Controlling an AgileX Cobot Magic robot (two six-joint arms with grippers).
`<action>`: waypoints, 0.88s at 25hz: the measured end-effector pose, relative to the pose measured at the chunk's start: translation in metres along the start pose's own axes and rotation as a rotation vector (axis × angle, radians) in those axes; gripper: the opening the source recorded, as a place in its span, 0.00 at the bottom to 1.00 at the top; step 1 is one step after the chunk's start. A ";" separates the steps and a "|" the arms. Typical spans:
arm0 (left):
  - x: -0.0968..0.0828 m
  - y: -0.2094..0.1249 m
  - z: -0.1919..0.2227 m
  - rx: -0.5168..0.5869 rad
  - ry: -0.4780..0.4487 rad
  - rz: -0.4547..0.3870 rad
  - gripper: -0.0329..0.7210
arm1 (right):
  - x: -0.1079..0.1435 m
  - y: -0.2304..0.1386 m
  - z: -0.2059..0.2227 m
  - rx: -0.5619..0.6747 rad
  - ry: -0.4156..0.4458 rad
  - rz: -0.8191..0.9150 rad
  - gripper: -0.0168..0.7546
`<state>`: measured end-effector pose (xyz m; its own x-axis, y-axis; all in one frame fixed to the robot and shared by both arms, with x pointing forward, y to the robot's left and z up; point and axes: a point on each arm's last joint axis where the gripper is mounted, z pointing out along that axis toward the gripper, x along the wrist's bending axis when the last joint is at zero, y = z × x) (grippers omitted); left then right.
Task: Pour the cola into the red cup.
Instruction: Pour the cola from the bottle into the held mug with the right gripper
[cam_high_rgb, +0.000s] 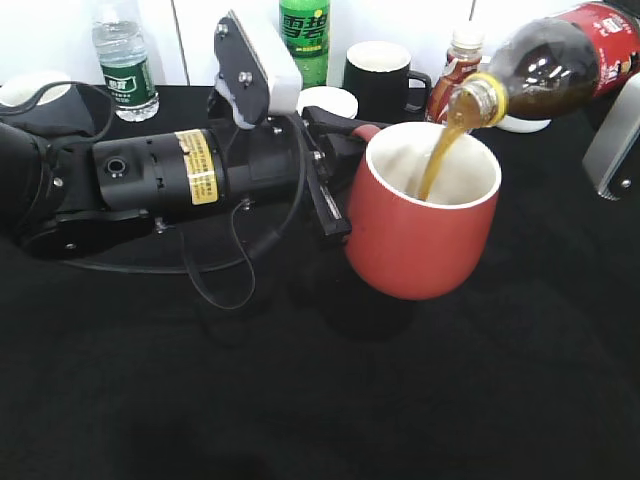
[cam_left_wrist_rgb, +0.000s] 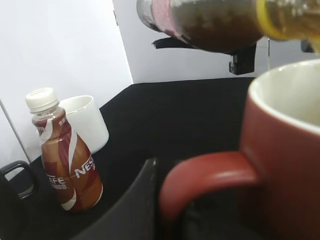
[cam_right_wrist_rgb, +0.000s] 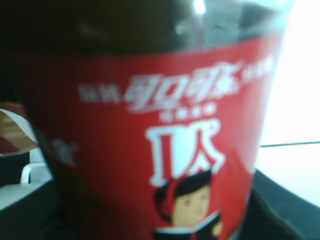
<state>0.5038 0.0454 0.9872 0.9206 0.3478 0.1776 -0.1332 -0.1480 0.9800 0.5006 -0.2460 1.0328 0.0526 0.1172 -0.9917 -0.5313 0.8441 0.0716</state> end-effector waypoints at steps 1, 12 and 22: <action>0.000 0.000 0.000 0.000 0.000 0.000 0.10 | 0.000 0.000 0.000 0.000 0.000 -0.003 0.66; 0.000 0.000 0.000 0.003 -0.005 0.006 0.10 | 0.000 0.000 0.000 0.003 -0.002 -0.055 0.66; -0.001 -0.001 0.000 0.007 -0.009 0.011 0.10 | -0.002 -0.001 0.000 0.010 -0.017 -0.100 0.66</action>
<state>0.5031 0.0451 0.9864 0.9224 0.3377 0.1874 -0.1408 -0.1578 0.9774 0.5010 -0.2468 1.0351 0.1194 0.0404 -0.9920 -0.5143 0.8572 -0.0270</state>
